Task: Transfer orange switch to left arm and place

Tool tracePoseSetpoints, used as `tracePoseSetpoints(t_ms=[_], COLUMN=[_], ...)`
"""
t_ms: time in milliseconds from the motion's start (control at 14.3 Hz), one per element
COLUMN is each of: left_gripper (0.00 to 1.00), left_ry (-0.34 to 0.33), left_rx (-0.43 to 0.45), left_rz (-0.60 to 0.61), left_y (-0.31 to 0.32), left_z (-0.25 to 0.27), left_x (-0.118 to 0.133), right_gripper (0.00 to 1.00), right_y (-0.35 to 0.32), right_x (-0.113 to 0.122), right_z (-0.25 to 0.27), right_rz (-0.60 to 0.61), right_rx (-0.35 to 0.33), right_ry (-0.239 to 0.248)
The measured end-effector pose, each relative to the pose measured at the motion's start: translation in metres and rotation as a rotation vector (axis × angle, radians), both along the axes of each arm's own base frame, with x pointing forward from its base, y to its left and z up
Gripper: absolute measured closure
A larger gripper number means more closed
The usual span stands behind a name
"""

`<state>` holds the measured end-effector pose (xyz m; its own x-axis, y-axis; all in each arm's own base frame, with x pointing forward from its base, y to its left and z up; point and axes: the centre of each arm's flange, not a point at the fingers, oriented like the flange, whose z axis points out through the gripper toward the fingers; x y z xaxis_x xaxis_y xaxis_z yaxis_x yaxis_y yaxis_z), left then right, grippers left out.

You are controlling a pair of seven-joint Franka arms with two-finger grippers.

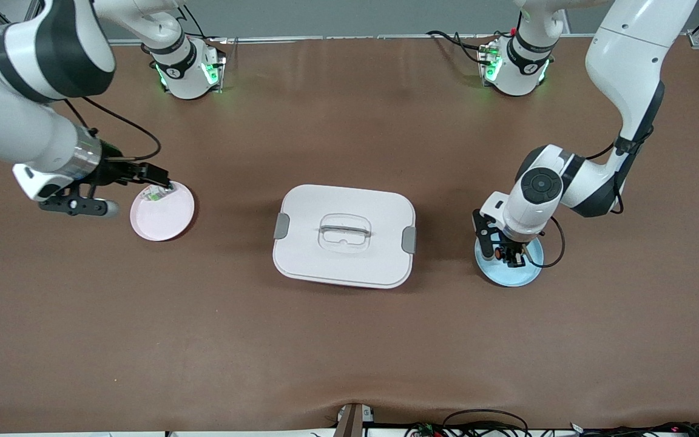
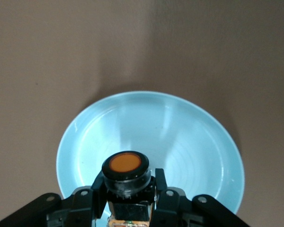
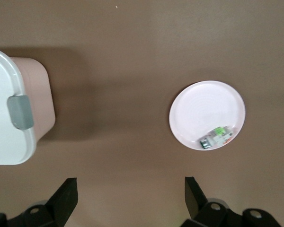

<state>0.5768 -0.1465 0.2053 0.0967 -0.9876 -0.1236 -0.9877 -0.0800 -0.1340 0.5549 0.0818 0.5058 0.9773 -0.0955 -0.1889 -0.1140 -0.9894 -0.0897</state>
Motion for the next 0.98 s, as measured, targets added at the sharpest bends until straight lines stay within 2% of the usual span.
tracePoseSetpoints(t_ms=[350, 490, 629, 839, 979], left_gripper=[0.58, 0.45, 0.25, 0.00, 0.00], left_ry=[0.004, 0.000, -0.018, -0.061, -0.058], left_rx=[-0.017, -0.021, -0.028, -0.052, -0.092], left_rz=[-0.005, -0.008, 0.017, 0.115, 0.214], left_y=[0.022, 0.019, 0.017, 0.016, 0.017], left_z=[-0.024, -0.023, -0.017, 0.010, 0.036], left_x=[0.000, 0.001, 0.004, 0.013, 0.022], right_gripper=[0.00, 0.00, 0.00, 0.00, 0.00], right_y=[-0.085, -0.095, -0.095, -0.098, -0.101], right_x=[-0.010, -0.016, -0.023, -0.039, -0.054], right_z=[0.020, 0.031, 0.040, 0.046, 0.048], right_rz=[0.045, 0.049, 0.053, 0.054, 0.058], right_rx=[0.009, -0.010, -0.018, -0.039, -0.067], right_ry=[-0.004, -0.018, -0.031, -0.071, -0.127])
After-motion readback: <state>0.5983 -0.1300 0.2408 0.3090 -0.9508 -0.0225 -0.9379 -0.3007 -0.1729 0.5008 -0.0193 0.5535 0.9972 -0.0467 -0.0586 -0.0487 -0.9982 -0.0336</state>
